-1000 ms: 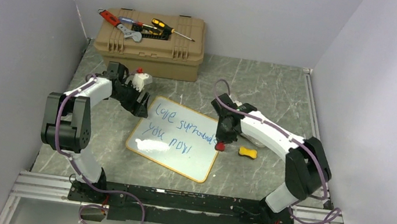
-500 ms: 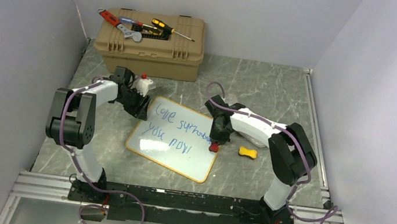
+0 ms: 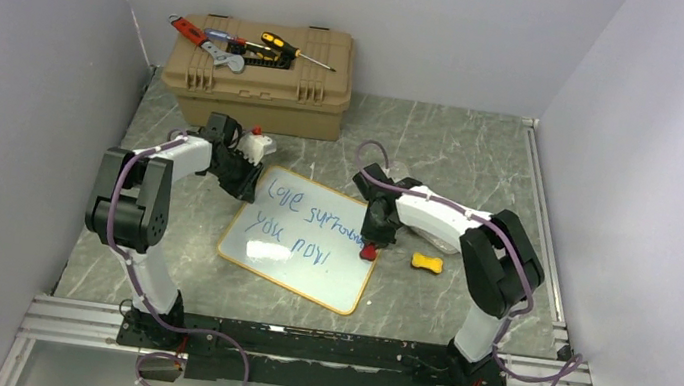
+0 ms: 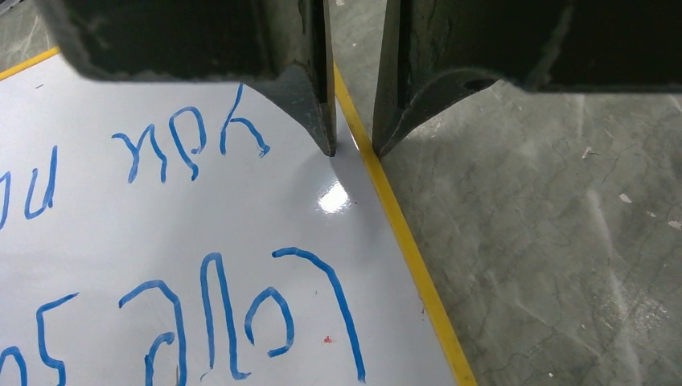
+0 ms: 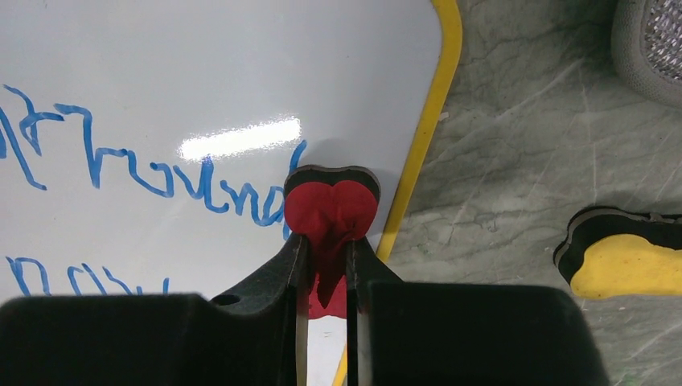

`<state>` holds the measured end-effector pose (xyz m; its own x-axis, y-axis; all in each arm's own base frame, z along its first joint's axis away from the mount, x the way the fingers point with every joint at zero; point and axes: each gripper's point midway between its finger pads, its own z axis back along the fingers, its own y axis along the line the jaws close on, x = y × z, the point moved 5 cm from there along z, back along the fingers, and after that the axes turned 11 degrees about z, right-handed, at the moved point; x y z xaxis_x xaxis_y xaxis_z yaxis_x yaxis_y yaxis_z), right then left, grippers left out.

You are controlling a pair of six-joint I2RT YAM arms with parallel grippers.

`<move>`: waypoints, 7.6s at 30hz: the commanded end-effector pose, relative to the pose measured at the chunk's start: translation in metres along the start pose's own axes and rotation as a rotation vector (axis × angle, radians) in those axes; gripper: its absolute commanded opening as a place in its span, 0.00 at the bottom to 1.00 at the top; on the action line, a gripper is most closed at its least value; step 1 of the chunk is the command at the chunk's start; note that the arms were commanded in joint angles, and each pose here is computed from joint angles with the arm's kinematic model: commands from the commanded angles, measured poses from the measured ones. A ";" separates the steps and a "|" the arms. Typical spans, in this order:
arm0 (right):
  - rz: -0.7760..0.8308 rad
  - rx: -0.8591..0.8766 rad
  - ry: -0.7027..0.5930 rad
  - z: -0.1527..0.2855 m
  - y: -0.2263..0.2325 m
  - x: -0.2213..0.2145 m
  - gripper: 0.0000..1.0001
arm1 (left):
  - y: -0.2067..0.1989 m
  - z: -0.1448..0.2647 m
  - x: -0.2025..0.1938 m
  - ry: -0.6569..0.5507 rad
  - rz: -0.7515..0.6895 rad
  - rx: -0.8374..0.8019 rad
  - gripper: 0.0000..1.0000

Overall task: Erase the whiteboard
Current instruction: Erase the whiteboard at the center of the board.

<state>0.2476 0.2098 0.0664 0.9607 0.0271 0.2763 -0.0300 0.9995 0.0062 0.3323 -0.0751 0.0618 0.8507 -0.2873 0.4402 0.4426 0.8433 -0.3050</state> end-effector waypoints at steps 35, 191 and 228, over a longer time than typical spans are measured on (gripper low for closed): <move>-0.061 0.041 -0.026 -0.046 0.029 -0.014 0.00 | -0.012 -0.008 -0.031 0.125 0.027 -0.032 0.00; 0.102 0.230 -0.015 -0.030 0.150 0.025 0.00 | -0.005 -0.001 -0.055 0.197 0.109 0.037 0.00; 0.307 0.905 0.016 0.143 0.043 0.001 0.00 | -0.010 0.009 -0.039 0.160 0.114 0.005 0.00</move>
<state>0.2278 0.2359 0.1459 0.9451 0.1943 0.2626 -0.2838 0.8863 0.3659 0.3053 -0.0745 0.0643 0.9043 -0.2413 0.3521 0.3657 0.8634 -0.3476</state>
